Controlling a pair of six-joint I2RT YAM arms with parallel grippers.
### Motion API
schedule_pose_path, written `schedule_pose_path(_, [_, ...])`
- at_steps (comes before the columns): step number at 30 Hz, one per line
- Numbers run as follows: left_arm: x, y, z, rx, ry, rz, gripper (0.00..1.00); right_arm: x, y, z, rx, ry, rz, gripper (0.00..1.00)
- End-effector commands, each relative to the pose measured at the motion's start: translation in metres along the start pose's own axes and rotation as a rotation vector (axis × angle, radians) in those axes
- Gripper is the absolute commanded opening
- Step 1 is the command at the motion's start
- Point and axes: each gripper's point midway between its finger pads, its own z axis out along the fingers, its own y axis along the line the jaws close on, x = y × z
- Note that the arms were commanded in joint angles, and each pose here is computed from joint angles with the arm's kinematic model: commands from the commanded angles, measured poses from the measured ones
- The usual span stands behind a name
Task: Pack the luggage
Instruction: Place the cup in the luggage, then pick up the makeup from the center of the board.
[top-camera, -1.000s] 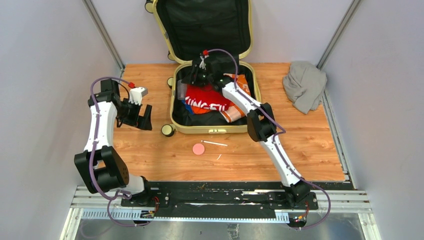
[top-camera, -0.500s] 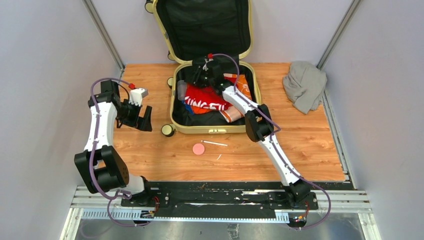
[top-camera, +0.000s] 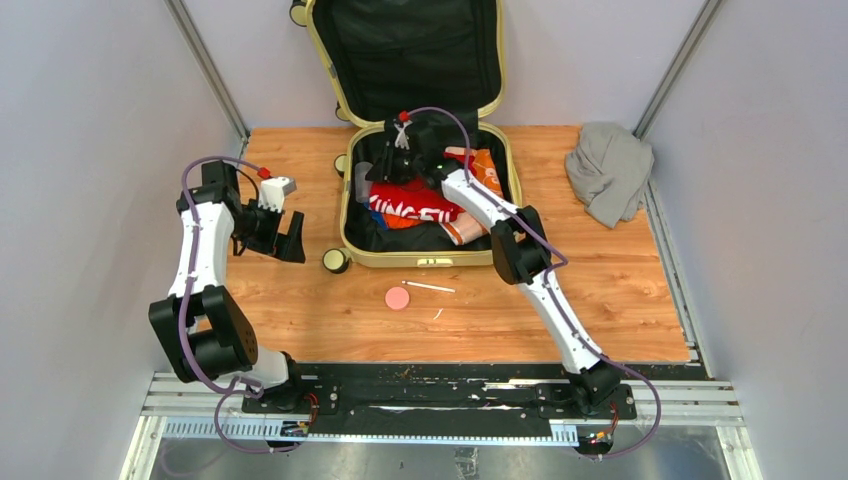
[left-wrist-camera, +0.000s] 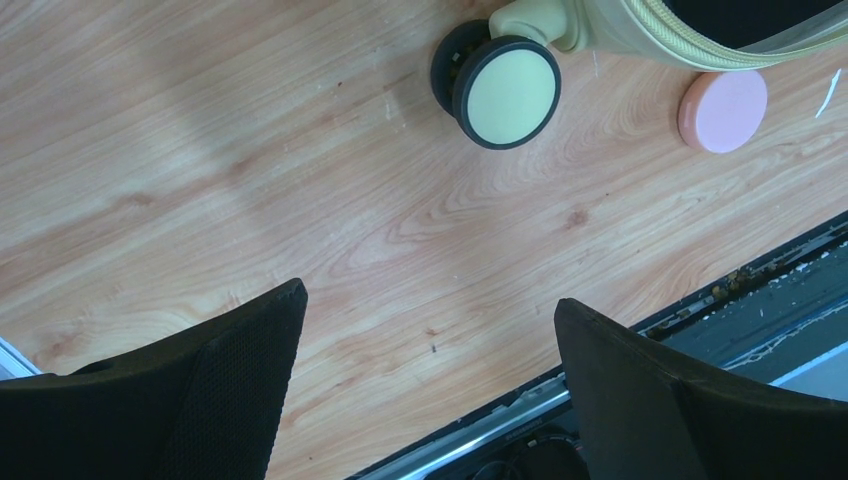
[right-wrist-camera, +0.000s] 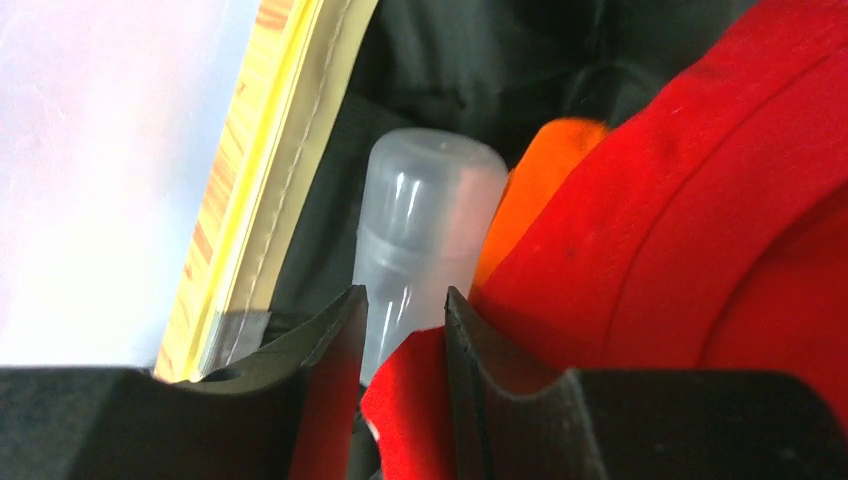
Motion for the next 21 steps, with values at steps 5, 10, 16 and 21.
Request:
schedule_pose_path(5, [-0.011, -0.005, -0.014, -0.008, -0.062, 0.008, 1.00, -0.045, 0.077, -0.082, 0.023, -0.008, -0.202, 0.75])
schedule_pose_path(10, [-0.020, -0.007, -0.027, -0.031, -0.104, 0.014, 1.00, -0.013, 0.093, -0.142, 0.138, 0.024, -0.321, 0.93])
schedule_pose_path(16, [-0.019, -0.010, -0.032, -0.039, -0.123, -0.014, 1.00, 0.104, 0.112, -0.218, 0.217, 0.138, -0.542, 0.98])
schedule_pose_path(21, [-0.019, -0.008, -0.035, -0.055, -0.130, -0.038, 1.00, 0.194, 0.109, -0.259, 0.164, 0.250, -0.573, 0.99])
